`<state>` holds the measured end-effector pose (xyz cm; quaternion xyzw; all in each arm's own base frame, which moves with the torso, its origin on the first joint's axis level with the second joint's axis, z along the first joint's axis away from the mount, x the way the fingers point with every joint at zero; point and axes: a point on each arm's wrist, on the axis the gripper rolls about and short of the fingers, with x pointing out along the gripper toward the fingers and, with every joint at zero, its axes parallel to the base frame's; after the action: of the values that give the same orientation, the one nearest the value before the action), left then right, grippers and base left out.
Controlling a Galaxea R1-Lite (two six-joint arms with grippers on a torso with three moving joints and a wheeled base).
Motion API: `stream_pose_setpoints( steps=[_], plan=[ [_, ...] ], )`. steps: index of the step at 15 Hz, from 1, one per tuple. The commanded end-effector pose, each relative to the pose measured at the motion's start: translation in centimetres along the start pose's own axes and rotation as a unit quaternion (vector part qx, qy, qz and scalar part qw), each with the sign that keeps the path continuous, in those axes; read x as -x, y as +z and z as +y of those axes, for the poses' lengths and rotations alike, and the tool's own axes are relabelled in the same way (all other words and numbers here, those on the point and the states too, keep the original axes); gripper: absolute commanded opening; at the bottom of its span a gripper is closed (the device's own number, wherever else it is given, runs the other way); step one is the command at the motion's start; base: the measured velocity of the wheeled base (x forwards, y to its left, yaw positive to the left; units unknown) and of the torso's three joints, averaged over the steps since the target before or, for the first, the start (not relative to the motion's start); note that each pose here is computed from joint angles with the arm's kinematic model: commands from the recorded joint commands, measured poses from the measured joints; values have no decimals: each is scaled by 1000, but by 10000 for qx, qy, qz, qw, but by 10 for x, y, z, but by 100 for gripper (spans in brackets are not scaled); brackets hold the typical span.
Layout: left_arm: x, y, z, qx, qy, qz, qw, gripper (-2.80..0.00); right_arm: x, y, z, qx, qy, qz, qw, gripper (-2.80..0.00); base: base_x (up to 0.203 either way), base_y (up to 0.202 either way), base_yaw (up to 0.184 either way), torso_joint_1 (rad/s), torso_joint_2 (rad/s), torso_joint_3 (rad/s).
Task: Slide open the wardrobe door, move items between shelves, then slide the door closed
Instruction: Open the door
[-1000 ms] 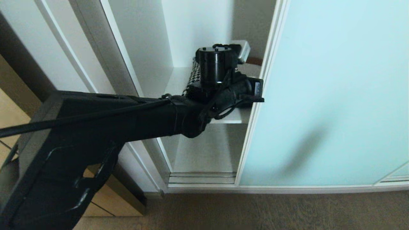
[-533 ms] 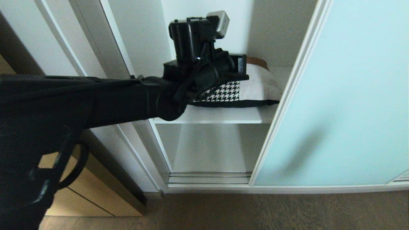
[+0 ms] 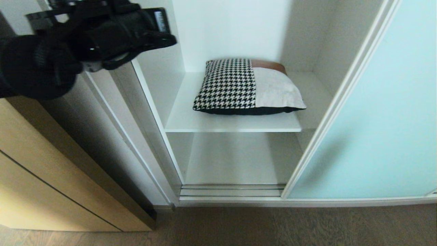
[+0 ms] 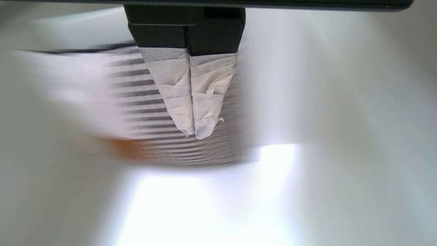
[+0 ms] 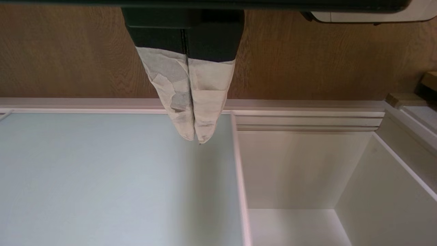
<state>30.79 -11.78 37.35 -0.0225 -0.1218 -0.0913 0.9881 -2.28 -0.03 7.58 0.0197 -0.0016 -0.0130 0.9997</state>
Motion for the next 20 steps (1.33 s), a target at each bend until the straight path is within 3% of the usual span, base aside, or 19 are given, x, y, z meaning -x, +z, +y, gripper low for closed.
stream_pose_setpoints(
  steps=[1,3,6,11,15,18,20],
  plan=[
    [51,21,39,-144,533,-70,9984,-280,0,0,0,-2,0,6,10000,-280,0,0,0,0,0,0],
    [95,14,60,-269,904,158,9954,-280,0,0,0,-2,0,6,10000,-280,0,0,0,0,0,0],
    [171,-4,73,-373,1385,408,9888,-280,0,0,0,-2,0,6,10000,-280,0,0,0,0,0,0],
    [280,-59,75,-462,2046,621,9758,-280,0,0,0,4,0,6,10000,-280,0,0,0,0,0,0],
    [335,-104,75,-545,2485,679,9647,-280,0,0,0,5,0,6,10000,-280,0,0,0,0,0,0],
    [362,-118,71,-569,2476,589,9654,-280,0,0,0,4,0,6,10000,-280,0,0,0,0,0,0],
    [382,-129,66,-545,2228,585,9716,-280,0,0,0,5,0,6,10000,-280,0,0,0,0,0,0]
  ],
)
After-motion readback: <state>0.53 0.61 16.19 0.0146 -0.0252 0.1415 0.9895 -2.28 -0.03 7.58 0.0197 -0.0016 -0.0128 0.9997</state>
